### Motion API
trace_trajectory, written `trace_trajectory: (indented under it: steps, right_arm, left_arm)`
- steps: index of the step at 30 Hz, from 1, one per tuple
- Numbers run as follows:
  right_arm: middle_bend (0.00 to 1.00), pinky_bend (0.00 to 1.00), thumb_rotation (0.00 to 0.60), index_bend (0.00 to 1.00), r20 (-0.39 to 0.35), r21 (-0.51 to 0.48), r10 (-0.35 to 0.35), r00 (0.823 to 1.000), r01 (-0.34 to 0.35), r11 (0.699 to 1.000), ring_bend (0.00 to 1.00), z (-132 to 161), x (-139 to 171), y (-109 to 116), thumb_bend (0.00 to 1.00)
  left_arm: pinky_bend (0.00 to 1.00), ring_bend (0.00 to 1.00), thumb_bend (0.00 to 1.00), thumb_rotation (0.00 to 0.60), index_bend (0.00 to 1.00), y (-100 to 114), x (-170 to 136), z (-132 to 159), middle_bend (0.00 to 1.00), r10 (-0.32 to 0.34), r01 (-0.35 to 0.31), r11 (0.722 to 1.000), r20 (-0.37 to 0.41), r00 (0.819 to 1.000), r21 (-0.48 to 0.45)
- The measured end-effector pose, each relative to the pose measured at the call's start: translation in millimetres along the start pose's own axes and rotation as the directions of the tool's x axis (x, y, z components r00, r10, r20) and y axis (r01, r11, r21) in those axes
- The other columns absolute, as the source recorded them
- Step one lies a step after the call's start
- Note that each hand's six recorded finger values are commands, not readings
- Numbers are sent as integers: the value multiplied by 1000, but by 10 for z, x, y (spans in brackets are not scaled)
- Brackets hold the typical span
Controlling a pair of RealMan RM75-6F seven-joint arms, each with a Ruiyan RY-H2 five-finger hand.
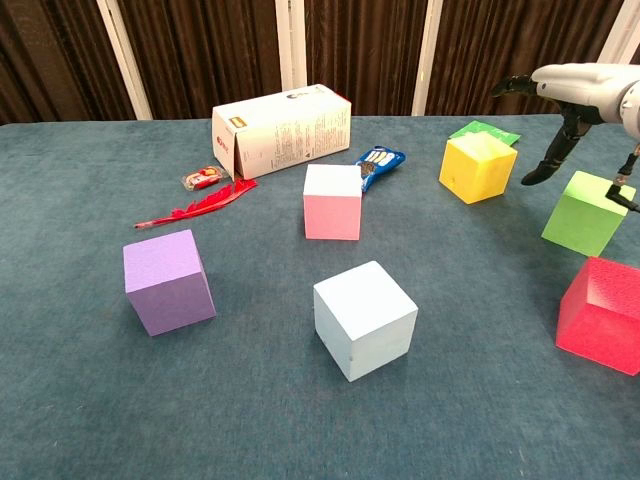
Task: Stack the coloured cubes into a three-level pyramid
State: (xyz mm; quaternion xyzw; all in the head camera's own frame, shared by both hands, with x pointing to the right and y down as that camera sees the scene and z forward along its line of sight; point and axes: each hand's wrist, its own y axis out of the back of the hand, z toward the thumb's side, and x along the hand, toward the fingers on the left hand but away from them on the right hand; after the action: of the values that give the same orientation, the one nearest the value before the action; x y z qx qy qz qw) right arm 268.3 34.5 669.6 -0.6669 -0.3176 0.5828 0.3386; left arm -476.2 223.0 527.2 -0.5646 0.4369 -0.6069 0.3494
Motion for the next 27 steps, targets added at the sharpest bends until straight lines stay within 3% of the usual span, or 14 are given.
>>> trace_trajectory:
  steps: [11,16,21,27]
  right_arm:
    - [44,0,600,16,44,-86,40,998,-37,996,0,-96,256,-28,56]
    - [99,0,600,44,94,-80,27,995,-19,997,0,-184,422,15,56]
    - [127,0,600,69,191,-49,14,982,-5,999,0,-320,516,22,56]
    - [152,0,600,98,277,-37,48,960,-39,999,12,-386,561,-77,56]
  left_arm:
    - [0,0,319,600,47,-18,16,-8,0,-5,5,1000,-11,1000,4]
    - [0,0,319,600,47,-38,8,3,0,-16,16,1000,-8,1000,6]
    - [0,0,319,600,47,-53,-10,21,0,-34,34,999,-3,999,-7]
    - [0,0,319,600,47,-45,-12,16,0,-38,38,999,-6,999,-11]
